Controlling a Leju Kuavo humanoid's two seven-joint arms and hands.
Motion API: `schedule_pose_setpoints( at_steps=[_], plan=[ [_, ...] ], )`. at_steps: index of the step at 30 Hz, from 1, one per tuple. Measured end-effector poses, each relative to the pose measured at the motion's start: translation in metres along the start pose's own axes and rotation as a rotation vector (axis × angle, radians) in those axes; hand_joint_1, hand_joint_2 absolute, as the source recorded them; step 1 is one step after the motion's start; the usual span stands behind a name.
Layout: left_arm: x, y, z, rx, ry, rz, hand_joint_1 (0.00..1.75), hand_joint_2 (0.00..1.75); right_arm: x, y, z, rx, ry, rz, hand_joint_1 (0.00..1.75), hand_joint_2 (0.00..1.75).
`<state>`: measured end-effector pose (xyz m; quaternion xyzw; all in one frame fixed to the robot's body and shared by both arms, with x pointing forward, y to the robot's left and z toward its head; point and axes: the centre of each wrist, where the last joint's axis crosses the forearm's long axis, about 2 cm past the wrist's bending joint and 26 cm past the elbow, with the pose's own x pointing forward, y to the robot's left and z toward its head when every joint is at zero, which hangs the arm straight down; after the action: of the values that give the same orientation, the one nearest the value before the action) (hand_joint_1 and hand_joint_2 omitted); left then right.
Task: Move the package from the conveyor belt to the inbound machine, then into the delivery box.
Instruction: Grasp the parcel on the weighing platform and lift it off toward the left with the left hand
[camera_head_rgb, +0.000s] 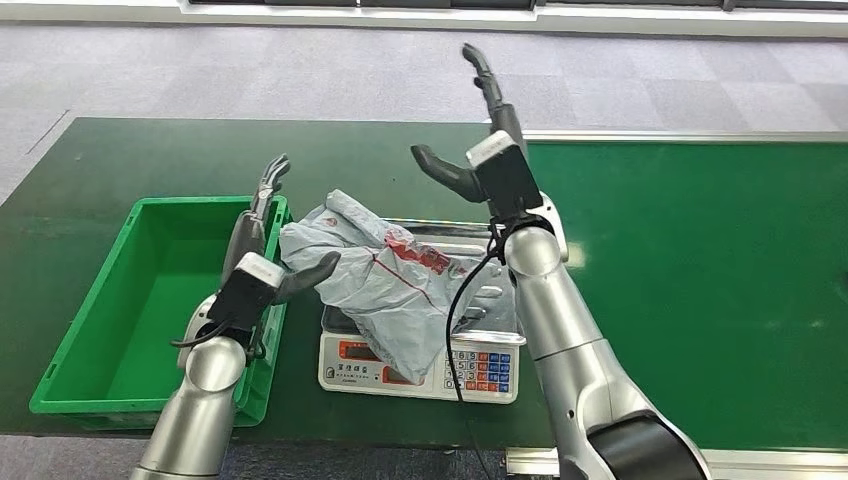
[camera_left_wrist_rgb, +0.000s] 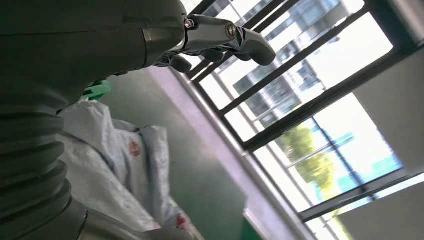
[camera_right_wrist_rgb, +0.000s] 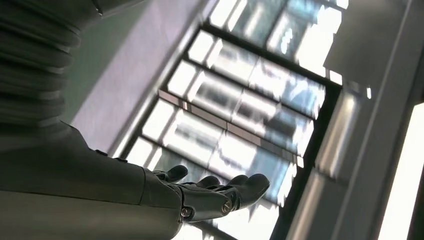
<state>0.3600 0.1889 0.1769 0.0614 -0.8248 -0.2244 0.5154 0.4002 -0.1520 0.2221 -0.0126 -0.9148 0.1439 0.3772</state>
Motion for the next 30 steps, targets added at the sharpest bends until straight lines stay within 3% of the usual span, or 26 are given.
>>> schedule_pose_setpoints(
  at_steps=[2,4,6,8,14,22,26,30],
  plan=[
    [-0.001,-0.002,-0.003,-0.027,0.018,-0.022,0.0,1.75,0.0,-0.004,0.006,-0.069,-0.019,0.018,0.0,1.75],
    [-0.012,-0.015,-0.016,-0.176,0.123,-0.126,0.0,1.75,0.009,-0.036,0.053,-0.398,-0.063,0.167,0.0,1.75],
    [-0.023,-0.026,-0.026,-0.322,0.231,-0.241,0.87,1.75,0.029,-0.069,0.104,-0.653,-0.094,0.345,0.0,1.75],
    [-0.028,-0.031,-0.029,-0.386,0.277,-0.284,1.74,1.75,0.039,-0.078,0.118,-0.674,-0.109,0.383,0.0,1.75],
    [-0.039,-0.04,-0.033,-0.527,0.372,-0.393,1.75,1.75,0.055,-0.089,0.149,-0.711,-0.098,0.411,0.0,1.75],
    [-0.043,-0.036,-0.036,-0.505,0.372,-0.385,1.75,1.75,0.058,-0.091,0.17,-0.719,-0.052,0.415,0.0,1.75],
    [-0.043,-0.031,-0.036,-0.402,0.319,-0.318,1.75,1.75,0.06,-0.09,0.181,-0.701,-0.034,0.431,0.0,1.75],
    [-0.038,-0.011,-0.036,-0.157,0.192,-0.191,1.75,1.75,0.065,-0.089,0.197,-0.686,-0.008,0.448,0.0,1.75]
  ],
)
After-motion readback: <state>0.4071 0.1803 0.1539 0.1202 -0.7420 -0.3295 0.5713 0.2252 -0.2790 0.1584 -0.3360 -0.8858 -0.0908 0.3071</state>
